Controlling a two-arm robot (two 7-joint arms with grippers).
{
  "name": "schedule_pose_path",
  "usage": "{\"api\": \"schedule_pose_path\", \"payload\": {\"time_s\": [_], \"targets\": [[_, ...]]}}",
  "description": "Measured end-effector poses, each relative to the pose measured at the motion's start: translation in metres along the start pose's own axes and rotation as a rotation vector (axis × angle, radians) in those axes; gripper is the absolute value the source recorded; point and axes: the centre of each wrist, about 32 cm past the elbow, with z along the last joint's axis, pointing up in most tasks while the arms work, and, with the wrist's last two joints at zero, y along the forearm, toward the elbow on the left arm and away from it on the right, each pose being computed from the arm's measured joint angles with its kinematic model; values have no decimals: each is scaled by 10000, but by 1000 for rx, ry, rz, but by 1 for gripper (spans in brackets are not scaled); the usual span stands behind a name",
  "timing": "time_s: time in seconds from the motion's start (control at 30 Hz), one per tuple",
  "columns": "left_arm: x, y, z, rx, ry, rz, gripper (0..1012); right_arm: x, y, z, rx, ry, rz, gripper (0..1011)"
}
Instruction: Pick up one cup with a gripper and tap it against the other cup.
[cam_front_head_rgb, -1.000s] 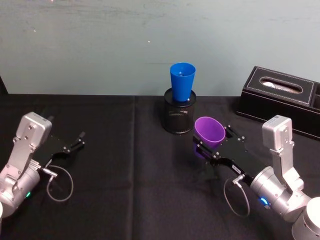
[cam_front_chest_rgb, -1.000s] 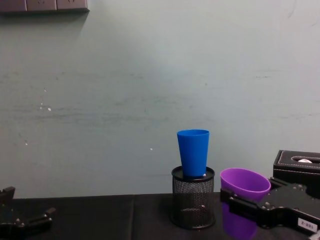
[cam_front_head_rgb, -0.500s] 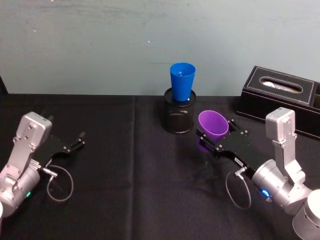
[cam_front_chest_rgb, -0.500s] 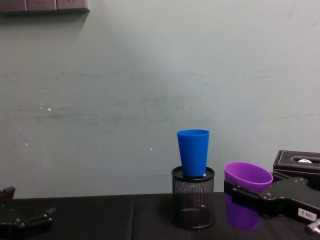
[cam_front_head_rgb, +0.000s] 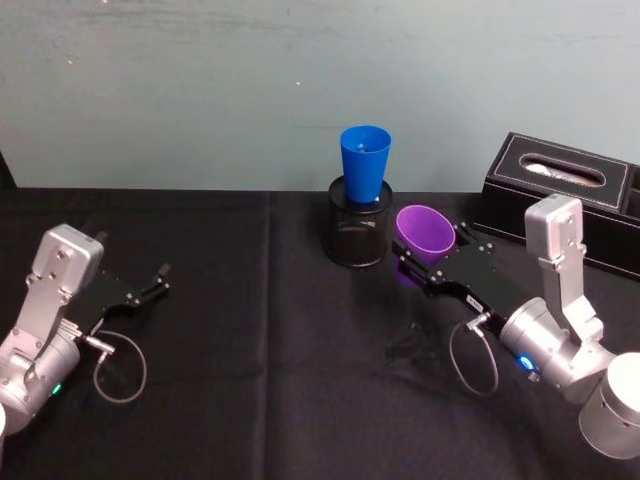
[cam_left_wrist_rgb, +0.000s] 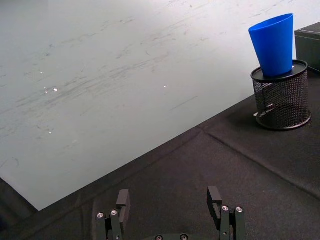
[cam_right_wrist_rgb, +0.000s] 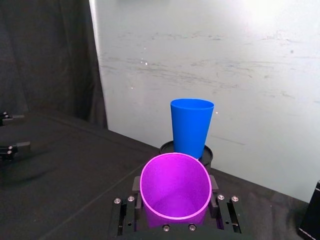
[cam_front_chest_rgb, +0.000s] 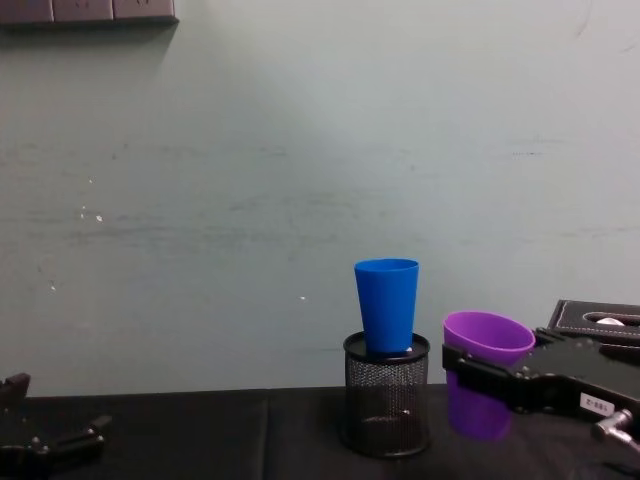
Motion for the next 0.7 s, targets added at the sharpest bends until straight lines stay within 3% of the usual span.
{"api": "schedule_pose_path", "payload": {"time_s": [0.7], "targets": [[0,0,0,0,0,0,1011,77,348,132,13,-14,-46,730]]}}
